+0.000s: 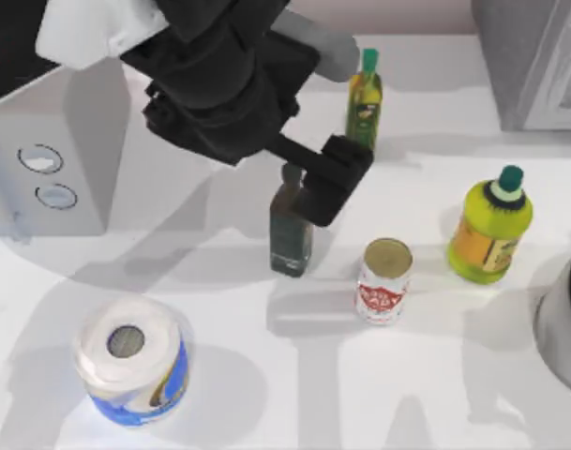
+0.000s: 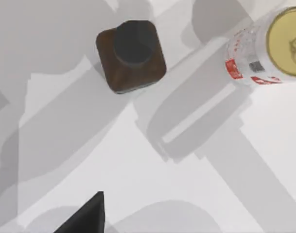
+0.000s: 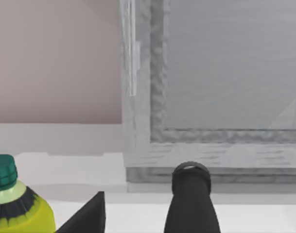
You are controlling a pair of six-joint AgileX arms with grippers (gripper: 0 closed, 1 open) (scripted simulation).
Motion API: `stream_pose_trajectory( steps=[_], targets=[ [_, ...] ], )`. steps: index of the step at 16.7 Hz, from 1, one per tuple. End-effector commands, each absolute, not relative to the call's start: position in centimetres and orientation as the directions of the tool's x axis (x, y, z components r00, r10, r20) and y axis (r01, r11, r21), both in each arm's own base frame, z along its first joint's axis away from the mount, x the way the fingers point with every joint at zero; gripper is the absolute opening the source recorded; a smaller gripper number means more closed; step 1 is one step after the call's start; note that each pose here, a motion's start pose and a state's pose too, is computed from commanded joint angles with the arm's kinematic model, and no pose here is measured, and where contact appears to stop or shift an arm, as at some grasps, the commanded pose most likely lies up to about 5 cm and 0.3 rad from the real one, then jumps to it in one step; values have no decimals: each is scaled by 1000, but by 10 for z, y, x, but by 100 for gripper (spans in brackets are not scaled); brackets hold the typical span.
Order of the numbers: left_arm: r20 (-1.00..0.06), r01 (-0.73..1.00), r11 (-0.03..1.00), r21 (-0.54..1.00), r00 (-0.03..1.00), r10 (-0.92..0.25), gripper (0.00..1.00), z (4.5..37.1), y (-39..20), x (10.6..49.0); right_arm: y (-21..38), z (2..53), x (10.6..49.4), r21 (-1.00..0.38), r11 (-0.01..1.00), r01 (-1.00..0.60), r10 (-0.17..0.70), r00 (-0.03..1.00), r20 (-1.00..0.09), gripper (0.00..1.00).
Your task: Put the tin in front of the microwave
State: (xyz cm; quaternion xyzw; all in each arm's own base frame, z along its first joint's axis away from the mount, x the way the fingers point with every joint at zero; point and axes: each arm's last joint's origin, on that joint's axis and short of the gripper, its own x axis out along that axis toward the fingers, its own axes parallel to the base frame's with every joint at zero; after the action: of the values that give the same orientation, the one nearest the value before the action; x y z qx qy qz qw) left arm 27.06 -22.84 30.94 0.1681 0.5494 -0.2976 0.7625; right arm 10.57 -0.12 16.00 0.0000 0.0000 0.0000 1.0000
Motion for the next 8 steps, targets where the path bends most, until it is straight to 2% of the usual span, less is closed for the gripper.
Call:
stream_pose_trajectory(
  steps=[4, 8],
  targets=[
    [-983, 701, 711, -55, 85, -161, 100, 281, -305, 290, -1, 160, 106, 0, 1000, 0, 0, 1000, 0, 100],
    [-998, 724, 689, -27, 22, -62, 100, 244, -352, 301, -1, 160, 106, 0, 1000, 0, 0, 1000, 0, 100]
  ],
)
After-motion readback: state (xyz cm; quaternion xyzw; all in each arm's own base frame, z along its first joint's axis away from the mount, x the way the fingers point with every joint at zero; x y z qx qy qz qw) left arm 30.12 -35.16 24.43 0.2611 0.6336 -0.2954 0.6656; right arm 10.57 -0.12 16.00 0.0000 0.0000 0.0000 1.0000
